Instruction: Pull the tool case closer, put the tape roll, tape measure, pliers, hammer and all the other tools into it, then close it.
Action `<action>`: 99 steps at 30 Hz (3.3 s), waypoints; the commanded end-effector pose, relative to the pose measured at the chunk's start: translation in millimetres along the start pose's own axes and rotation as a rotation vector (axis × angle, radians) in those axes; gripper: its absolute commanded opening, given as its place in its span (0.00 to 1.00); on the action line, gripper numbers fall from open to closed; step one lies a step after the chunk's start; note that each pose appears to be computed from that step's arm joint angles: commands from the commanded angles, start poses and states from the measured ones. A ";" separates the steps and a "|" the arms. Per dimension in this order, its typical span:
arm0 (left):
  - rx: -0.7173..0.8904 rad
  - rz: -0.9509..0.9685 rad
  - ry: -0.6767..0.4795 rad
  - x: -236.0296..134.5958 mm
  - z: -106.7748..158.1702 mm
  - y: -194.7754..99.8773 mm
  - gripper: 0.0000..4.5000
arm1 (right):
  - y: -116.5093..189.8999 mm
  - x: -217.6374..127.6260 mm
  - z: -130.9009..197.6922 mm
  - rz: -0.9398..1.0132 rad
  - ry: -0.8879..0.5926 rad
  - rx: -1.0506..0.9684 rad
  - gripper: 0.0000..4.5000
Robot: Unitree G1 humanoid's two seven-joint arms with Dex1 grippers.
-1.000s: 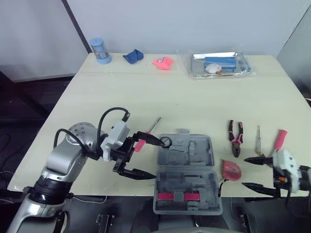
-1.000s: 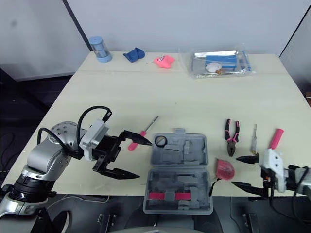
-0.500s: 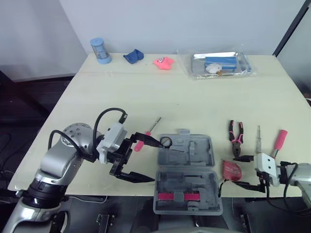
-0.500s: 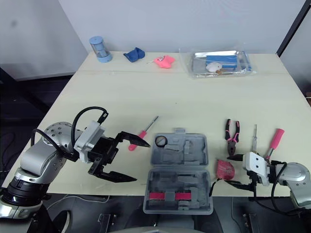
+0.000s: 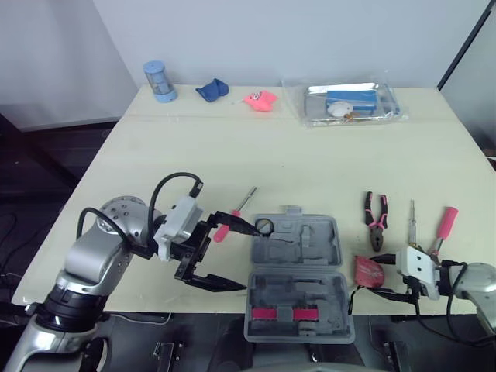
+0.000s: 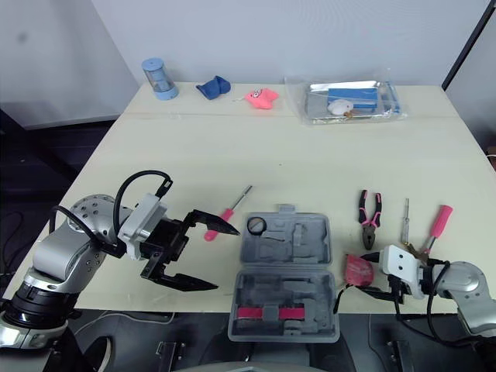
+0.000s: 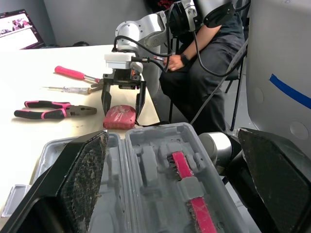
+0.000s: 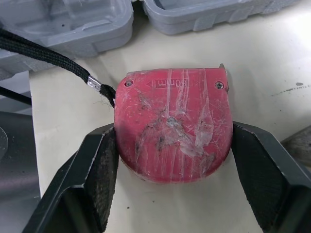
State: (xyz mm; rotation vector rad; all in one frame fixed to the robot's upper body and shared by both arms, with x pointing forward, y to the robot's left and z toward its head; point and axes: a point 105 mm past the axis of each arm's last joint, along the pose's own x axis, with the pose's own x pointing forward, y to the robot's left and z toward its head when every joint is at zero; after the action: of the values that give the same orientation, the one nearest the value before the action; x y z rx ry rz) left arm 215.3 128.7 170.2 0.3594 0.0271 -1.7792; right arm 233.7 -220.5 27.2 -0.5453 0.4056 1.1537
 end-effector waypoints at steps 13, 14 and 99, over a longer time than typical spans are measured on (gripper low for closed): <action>-0.006 0.121 -0.055 -9.7 1.8 2.6 1.00 | -18.2 -39.8 46.0 0.052 0.034 -0.112 0.64; -0.012 0.143 -0.061 -11.7 0.8 3.1 1.00 | -21.0 -40.9 52.1 0.060 0.039 -0.127 0.64; -0.044 0.408 0.012 -48.8 -20.6 12.1 1.00 | -71.9 62.5 97.4 0.004 -0.470 -0.005 0.59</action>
State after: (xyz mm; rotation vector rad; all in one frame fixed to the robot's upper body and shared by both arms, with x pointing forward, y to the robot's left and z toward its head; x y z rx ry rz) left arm 242.8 178.0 155.3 0.2909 0.0375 -1.3607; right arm 323.6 -136.3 76.2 -0.2714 0.0513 1.2428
